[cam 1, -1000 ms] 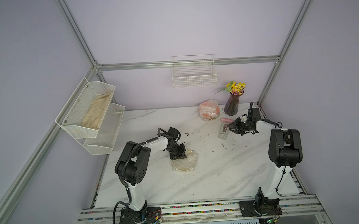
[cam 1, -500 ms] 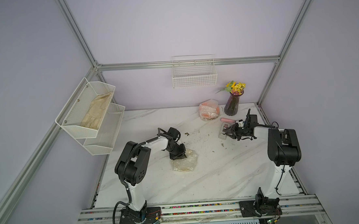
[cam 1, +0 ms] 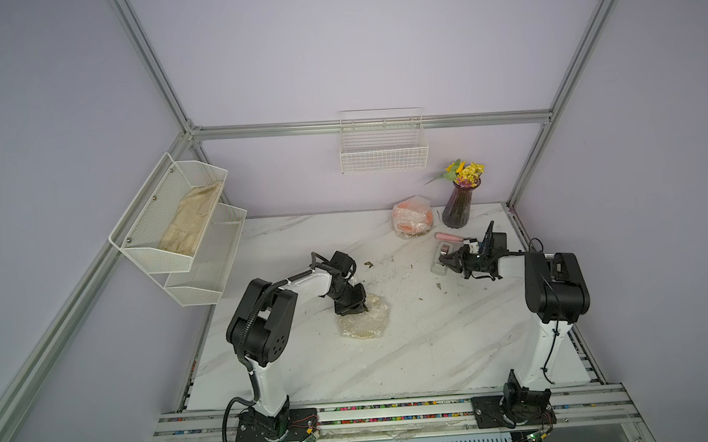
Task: Wrap dinner plates in bubble wrap
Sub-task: Pull the tape from the tape cutter.
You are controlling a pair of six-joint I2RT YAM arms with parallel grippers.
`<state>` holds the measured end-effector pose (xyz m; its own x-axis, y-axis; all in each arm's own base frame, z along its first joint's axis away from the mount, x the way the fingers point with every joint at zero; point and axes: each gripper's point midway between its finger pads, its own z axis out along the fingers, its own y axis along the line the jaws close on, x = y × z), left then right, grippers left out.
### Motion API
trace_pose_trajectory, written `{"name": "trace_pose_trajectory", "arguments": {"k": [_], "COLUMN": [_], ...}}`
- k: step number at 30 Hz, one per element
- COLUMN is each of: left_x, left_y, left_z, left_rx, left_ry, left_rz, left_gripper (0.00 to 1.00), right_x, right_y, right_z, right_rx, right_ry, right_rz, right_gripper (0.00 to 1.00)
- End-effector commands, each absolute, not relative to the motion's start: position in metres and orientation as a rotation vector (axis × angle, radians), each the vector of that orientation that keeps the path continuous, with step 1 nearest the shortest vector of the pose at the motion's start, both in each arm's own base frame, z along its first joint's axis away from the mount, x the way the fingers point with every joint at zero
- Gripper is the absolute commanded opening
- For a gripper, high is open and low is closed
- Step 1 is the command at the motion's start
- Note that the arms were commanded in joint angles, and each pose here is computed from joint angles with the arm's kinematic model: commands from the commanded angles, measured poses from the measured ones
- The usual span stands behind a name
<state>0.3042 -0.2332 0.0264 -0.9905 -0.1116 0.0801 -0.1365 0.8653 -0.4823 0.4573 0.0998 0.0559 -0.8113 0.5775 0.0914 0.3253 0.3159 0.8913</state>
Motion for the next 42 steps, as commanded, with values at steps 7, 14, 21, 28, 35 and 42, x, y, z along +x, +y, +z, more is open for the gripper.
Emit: {"name": "trace_pose_trajectory", "arguments": {"k": [7, 14, 21, 28, 35, 42], "left_x": [0.273, 0.276, 0.275, 0.273, 0.274, 0.273], "left_y": [-0.195, -0.196, -0.196, -0.195, -0.196, -0.195], "left_z": [-0.016, -0.009, -0.006, -0.005, -0.007, -0.009], "left_rx": [0.270, 0.267, 0.261, 0.251, 0.251, 0.259], "left_ry": [-2.945, -2.960, -2.960, -2.957, -2.956, -2.955], "left_rz": [0.442, 0.453, 0.463, 0.461, 0.456, 0.445], "left_gripper": [0.11, 0.11, 0.11, 0.11, 0.11, 0.11], "right_x": [0.465, 0.418, 0.349, 0.310, 0.294, 0.277], "right_y": [0.096, 0.119, 0.149, 0.162, 0.161, 0.172], "right_z": [0.087, 0.117, 0.113, 0.097, 0.052, 0.016], "right_rx": [0.899, 0.927, 0.991, 1.045, 1.017, 1.041], "right_ry": [2.284, 2.349, 2.417, 2.451, 2.564, 2.618], "right_rz": [1.421, 1.439, 1.442, 1.398, 1.293, 1.357], "right_gripper": [0.00, 0.00, 0.00, 0.00, 0.00, 0.01]}}
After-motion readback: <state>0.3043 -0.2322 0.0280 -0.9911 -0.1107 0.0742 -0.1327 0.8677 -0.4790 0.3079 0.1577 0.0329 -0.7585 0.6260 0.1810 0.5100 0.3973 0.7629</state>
